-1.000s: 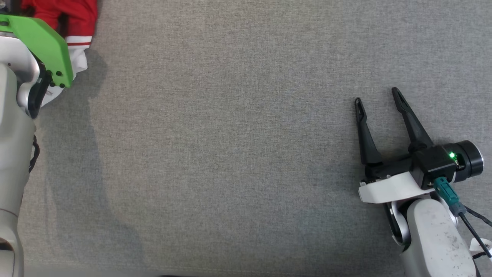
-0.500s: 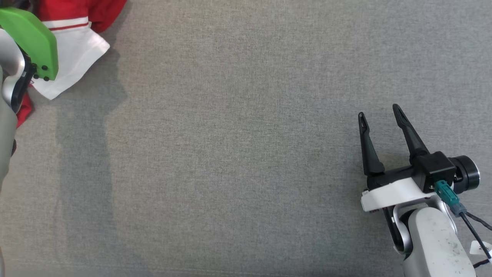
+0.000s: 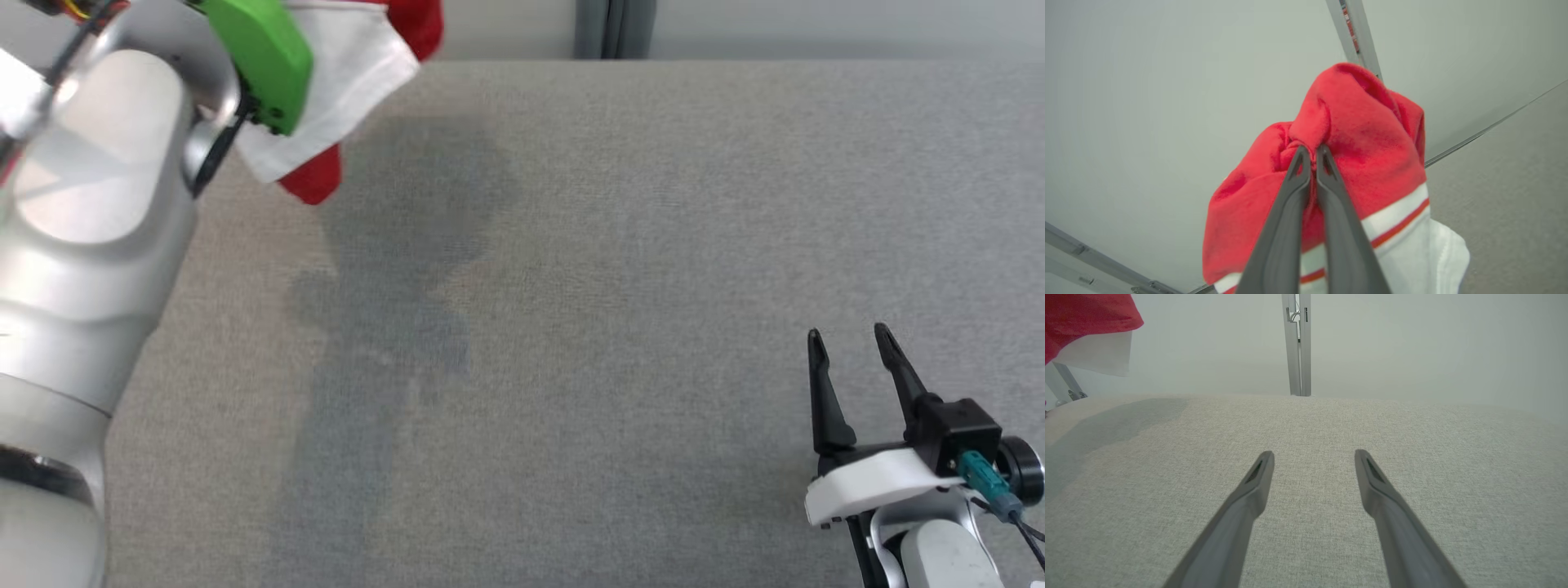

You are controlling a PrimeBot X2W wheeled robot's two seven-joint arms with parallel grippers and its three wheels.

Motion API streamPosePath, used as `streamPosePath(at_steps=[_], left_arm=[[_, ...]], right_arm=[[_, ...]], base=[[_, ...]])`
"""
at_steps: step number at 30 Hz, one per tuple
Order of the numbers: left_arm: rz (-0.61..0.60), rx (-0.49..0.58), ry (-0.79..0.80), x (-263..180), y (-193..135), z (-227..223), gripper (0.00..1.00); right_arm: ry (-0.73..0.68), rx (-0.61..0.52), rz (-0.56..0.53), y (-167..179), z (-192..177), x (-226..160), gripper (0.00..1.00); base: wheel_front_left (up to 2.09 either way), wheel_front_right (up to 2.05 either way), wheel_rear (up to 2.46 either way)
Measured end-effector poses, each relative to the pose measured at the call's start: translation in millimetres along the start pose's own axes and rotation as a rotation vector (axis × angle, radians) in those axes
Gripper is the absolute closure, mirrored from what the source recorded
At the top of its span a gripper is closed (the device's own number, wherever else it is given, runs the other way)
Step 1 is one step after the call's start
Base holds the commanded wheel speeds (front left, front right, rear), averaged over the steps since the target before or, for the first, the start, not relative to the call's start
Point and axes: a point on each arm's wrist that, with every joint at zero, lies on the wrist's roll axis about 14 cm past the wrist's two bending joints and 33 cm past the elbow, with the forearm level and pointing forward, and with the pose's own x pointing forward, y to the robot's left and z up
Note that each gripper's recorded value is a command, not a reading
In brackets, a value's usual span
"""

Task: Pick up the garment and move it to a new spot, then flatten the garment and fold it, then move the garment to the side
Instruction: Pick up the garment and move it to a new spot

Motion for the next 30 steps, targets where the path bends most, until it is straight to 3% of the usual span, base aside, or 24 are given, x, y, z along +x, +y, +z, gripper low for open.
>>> streamPosePath(at_steps=[6,11,13,18,21,25,26,27,28,29,30], left_arm=[[-0.172,-0.08,-0.231,3,-79,90,1.0],[-0.333,-0.277,-0.338,2,-163,115,1.0],[-0.361,-0.374,-0.298,0,-192,90,1.0],[-0.356,-0.478,-0.058,-17,-242,-16,1.0],[-0.351,-0.478,0.098,-35,-262,-76,1.0],[-0.323,-0.489,0.207,-49,-270,-116,0.99],[-0.313,-0.504,0.218,-51,-270,-120,0.91],[-0.306,-0.509,0.224,-52,-270,-122,0.69],[-0.302,-0.51,0.229,-55,-270,-124,0.31],[-0.297,-0.515,0.229,-57,-270,-124,0.0],[-0.294,-0.525,0.226,-58,-270,-123,0.0]], right_arm=[[-0.055,0.003,-0.079,-23,22,-26,0.0],[-0.074,0.007,-0.153,-45,29,-47,0.0],[-0.063,0.007,-0.18,-53,25,-54,0.0],[-0.05,0.007,-0.198,-58,22,-58,0.0],[-0.041,0.006,-0.204,-60,19,-57,0.0],[-0.024,0.006,-0.211,-62,14,-56,0.0],[-0.019,0.006,-0.21,-62,12,-56,0.0],[-0.017,0.007,-0.208,-61,11,-56,0.0],[-0.014,0.008,-0.204,-60,10,-56,0.0],[-0.012,0.009,-0.2,-59,10,-56,0.0],[-0.012,0.009,-0.197,-57,10,-56,0.0]], base=[[0.0,0.0,0.0],[0.0,0.0,0.0],[0.0,0.0,0.0],[0.0,0.0,0.0],[0.0,0.0,0.0],[0.0,0.0,0.0],[0.0,0.0,0.0],[0.0,0.0,0.0],[0.0,0.0,0.0],[0.0,0.0,0.0],[0.0,0.0,0.0]])
